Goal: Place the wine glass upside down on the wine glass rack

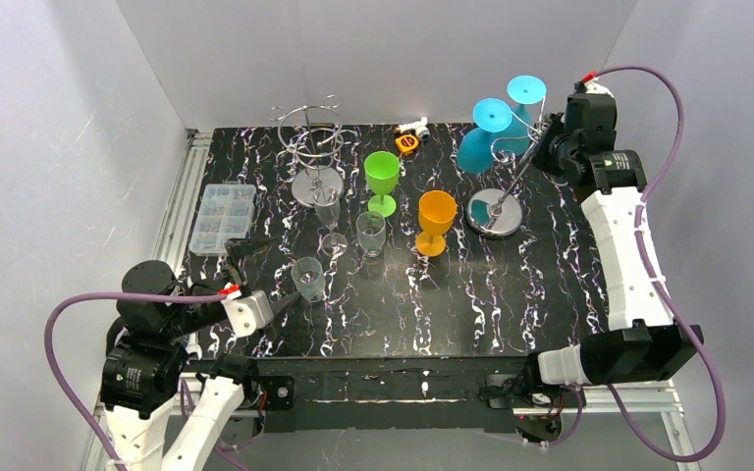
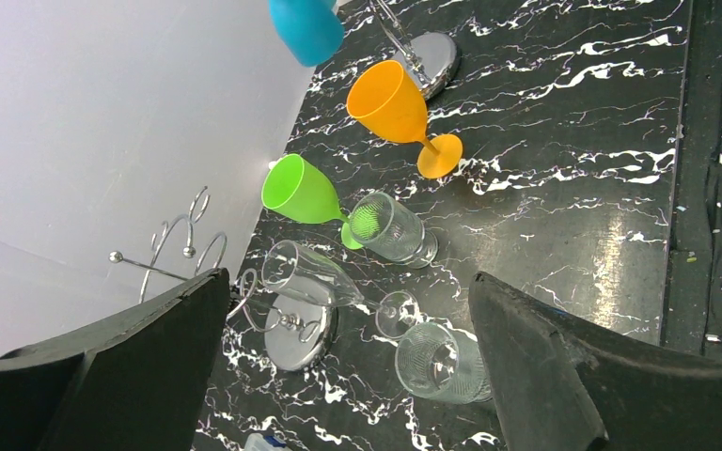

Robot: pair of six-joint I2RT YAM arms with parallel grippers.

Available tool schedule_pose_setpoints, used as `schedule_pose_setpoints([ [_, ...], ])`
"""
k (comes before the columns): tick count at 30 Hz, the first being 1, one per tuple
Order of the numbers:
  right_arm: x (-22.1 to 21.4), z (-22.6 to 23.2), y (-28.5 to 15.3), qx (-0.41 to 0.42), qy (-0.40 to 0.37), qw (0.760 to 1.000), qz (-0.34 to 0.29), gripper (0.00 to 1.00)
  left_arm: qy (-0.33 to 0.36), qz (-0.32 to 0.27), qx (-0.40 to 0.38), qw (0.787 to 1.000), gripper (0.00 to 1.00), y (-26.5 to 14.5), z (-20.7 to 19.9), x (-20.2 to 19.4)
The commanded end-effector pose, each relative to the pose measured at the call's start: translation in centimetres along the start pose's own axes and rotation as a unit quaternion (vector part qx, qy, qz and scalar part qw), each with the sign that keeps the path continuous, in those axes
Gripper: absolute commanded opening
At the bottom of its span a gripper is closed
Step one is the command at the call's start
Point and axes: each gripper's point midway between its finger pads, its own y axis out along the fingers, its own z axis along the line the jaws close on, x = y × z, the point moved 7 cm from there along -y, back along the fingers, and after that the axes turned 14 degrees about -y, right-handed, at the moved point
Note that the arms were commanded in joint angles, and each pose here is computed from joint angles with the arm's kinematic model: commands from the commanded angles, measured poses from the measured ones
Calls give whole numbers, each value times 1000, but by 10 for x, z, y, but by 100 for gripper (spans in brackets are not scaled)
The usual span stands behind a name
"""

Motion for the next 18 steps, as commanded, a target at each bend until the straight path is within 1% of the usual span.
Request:
schedule_pose_setpoints([
  [1, 28, 8, 22, -6, 107, 992, -62, 1, 4, -5, 0, 1000, 98, -4, -3, 6],
  [6, 42, 21, 38, 27, 135, 989, -44, 1, 0, -5, -3, 1000, 98, -3, -4, 4],
  [11, 52, 32, 48, 49, 165, 984, -53, 1, 0, -4, -1, 1000, 98, -4, -5, 2],
  [14, 59, 40, 53, 47, 179, 981, -57, 1, 1, -4, -2, 1000, 98, -4, -7, 0],
  [18, 62, 49, 60, 57, 209, 974, -64, 1, -13, -3, -10, 1000, 98, -5, -11, 1],
])
